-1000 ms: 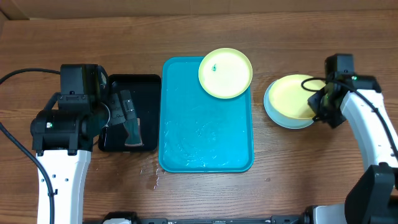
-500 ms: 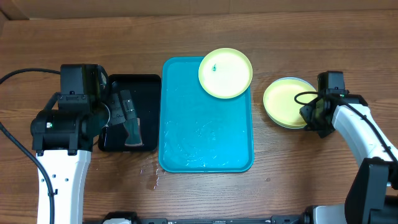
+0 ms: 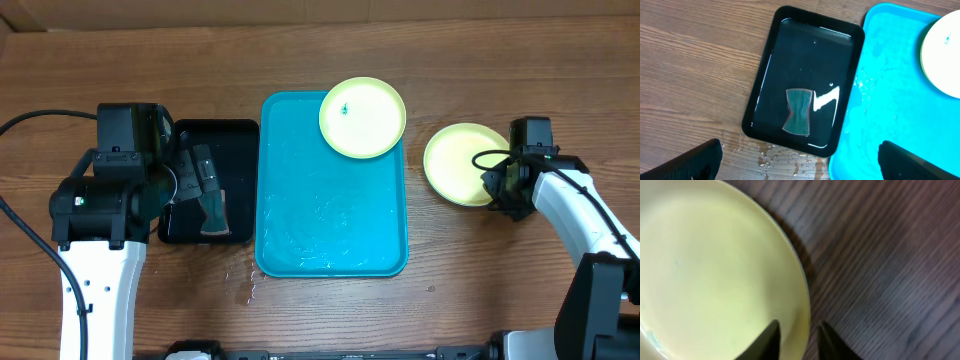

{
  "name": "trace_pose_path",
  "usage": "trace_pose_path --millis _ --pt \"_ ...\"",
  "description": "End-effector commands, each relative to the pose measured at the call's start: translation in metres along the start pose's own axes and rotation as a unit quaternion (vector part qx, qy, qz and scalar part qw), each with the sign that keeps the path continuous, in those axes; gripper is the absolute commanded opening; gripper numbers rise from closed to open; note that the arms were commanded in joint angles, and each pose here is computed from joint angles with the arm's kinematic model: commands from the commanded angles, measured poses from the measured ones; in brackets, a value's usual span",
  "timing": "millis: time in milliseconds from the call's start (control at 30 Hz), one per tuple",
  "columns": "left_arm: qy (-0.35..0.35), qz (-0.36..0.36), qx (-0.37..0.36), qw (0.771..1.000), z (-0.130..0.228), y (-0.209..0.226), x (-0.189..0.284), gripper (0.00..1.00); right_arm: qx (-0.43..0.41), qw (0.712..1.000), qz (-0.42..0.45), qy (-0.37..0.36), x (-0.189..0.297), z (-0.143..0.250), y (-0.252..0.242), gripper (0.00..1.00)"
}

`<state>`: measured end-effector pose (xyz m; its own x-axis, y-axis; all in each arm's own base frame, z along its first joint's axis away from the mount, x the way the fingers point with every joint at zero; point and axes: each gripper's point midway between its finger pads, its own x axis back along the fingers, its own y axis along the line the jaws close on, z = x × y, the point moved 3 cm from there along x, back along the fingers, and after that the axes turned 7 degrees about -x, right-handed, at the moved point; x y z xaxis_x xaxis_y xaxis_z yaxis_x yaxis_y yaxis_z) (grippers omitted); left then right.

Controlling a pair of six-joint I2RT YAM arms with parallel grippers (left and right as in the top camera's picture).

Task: Clean dirty plates on tray and stack at the side
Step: 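Carry the yellow plate right and lower it onto the light blue plate, then move the right gripper to the upper yellow plate's rim and pinch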

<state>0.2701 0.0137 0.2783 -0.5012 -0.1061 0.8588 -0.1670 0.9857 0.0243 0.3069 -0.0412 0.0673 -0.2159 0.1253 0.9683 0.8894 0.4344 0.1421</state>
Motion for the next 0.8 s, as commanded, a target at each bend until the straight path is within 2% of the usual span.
trace_pose_path --millis 0,167,267,433,533,767 --pt "-0.006 -0.004 0.010 1.000 -0.004 0.002 0.002 1.00 -0.004 1.000 -0.009 -0.005 0.007 -0.001 0.001 0.43" --pt "-0.006 -0.004 0.010 1.000 -0.004 0.002 0.002 1.00 0.002 1.000 -0.003 -0.001 0.007 0.000 -0.002 0.84" --pt "-0.006 -0.004 0.010 1.000 -0.004 0.002 0.002 1.00 0.004 1.000 0.008 0.005 0.007 0.003 -0.007 0.97" --pt "-0.006 -0.004 0.010 1.000 -0.004 0.002 0.002 1.00 0.011 0.999 0.029 0.020 0.007 0.009 -0.016 1.00" --pt "-0.006 -0.004 0.010 1.000 -0.004 0.002 0.002 1.00 0.054 0.998 0.017 0.040 0.007 0.015 -0.013 1.00" --pt "-0.006 -0.004 0.010 1.000 -0.004 0.002 0.002 1.00 0.088 0.995 0.003 0.041 0.009 0.026 -0.002 1.00"
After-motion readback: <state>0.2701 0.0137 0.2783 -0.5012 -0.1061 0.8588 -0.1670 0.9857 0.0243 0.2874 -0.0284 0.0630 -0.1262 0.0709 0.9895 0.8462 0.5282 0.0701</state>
